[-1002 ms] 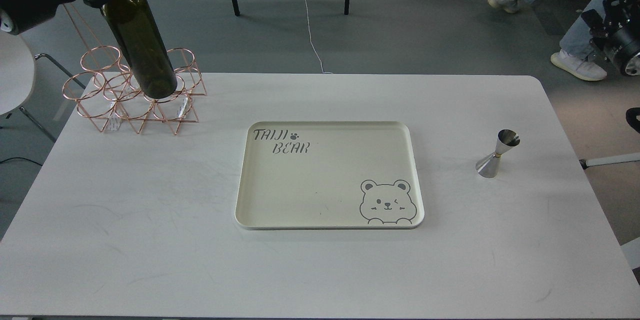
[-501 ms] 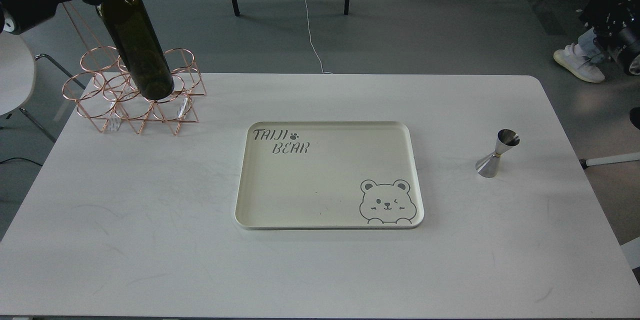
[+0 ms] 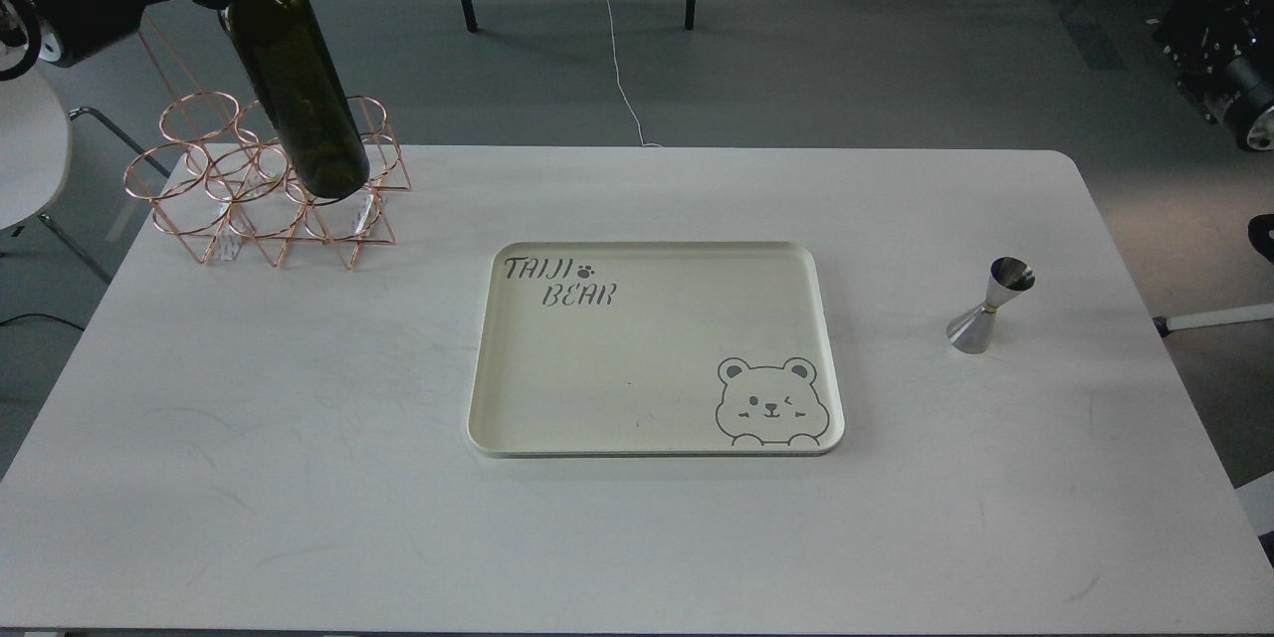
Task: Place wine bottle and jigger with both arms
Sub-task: 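Lower the bottle into a slot of the copper rack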
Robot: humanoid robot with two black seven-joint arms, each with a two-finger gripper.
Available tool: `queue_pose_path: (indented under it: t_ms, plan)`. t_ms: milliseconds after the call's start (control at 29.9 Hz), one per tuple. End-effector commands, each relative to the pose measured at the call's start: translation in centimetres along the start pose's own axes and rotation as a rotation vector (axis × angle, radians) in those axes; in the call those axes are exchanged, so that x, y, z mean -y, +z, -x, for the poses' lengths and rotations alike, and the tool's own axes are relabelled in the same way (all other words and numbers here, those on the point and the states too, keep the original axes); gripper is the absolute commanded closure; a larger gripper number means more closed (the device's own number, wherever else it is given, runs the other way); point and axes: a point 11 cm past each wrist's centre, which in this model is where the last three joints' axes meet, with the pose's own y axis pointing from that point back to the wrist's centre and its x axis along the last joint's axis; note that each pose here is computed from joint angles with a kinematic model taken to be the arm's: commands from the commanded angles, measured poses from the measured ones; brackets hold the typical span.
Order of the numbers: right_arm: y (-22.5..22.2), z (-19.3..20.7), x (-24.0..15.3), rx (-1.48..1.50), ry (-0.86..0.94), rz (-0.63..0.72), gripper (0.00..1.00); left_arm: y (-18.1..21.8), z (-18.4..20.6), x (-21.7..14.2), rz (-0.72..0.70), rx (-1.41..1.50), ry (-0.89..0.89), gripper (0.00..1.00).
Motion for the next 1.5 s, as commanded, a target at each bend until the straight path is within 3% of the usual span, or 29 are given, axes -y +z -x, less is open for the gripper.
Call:
queue_pose_path:
  t_ms: [0,1470]
  plan:
    - [-0.1,-0.1,0.0,-0.002,0.000,0.000,0.03,0.0,0.7,0.0,0.001,0.002,-0.020,0.83]
    - [0.0,0.1,0.0,0.001,-0.002,0.000,0.03,-0.9,0.8,0.5,-0.024,-0.004,-0.023,0.82]
